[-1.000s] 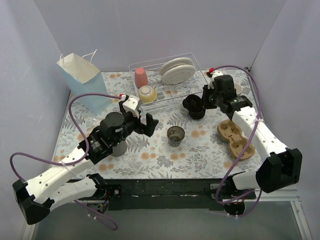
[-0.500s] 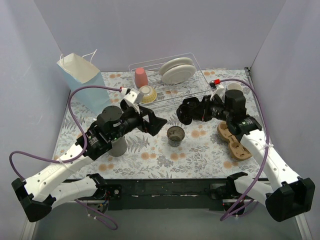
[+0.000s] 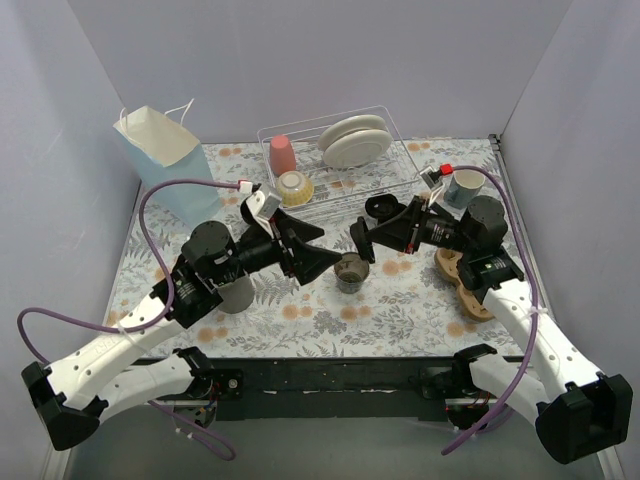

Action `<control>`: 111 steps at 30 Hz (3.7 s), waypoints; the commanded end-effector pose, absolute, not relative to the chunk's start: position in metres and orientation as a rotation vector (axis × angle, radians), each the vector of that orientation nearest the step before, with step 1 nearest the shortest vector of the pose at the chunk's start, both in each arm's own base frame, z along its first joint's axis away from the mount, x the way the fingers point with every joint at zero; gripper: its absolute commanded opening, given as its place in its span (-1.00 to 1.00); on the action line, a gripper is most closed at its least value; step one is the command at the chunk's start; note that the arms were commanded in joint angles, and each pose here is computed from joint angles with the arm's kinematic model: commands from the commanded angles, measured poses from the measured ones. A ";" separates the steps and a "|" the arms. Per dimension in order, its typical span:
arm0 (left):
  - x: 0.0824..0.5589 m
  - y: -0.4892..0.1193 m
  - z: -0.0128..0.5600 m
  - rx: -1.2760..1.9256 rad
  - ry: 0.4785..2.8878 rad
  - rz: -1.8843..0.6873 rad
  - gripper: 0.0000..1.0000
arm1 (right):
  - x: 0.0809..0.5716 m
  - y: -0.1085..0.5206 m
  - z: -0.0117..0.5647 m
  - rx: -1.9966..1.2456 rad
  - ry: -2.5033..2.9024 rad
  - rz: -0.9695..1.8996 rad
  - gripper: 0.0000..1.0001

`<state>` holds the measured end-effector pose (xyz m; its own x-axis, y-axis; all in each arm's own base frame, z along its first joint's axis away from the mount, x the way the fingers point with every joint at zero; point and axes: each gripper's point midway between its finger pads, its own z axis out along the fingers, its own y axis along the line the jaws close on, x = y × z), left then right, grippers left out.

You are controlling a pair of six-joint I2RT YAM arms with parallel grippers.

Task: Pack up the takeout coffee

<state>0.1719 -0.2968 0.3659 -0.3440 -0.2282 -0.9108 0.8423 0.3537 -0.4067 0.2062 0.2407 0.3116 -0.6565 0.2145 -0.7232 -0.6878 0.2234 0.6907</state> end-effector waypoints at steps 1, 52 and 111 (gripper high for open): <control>0.147 -0.292 0.393 0.666 1.305 -1.316 0.61 | 0.187 0.241 0.353 -0.502 1.594 1.643 -0.76; 0.148 -0.329 0.392 -0.057 1.658 -2.165 -0.12 | 0.181 0.233 0.358 -0.762 1.246 1.344 -0.75; 0.246 -0.252 0.326 0.328 1.786 -0.759 -1.00 | 0.410 0.130 0.178 0.202 2.265 0.195 -0.05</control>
<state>0.2325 -0.2932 0.3462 -0.4911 -0.2892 -0.8217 0.5947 0.5780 -0.5588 0.3911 0.1563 0.1820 -0.6390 0.1837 -0.7469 -0.0881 0.9472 0.3084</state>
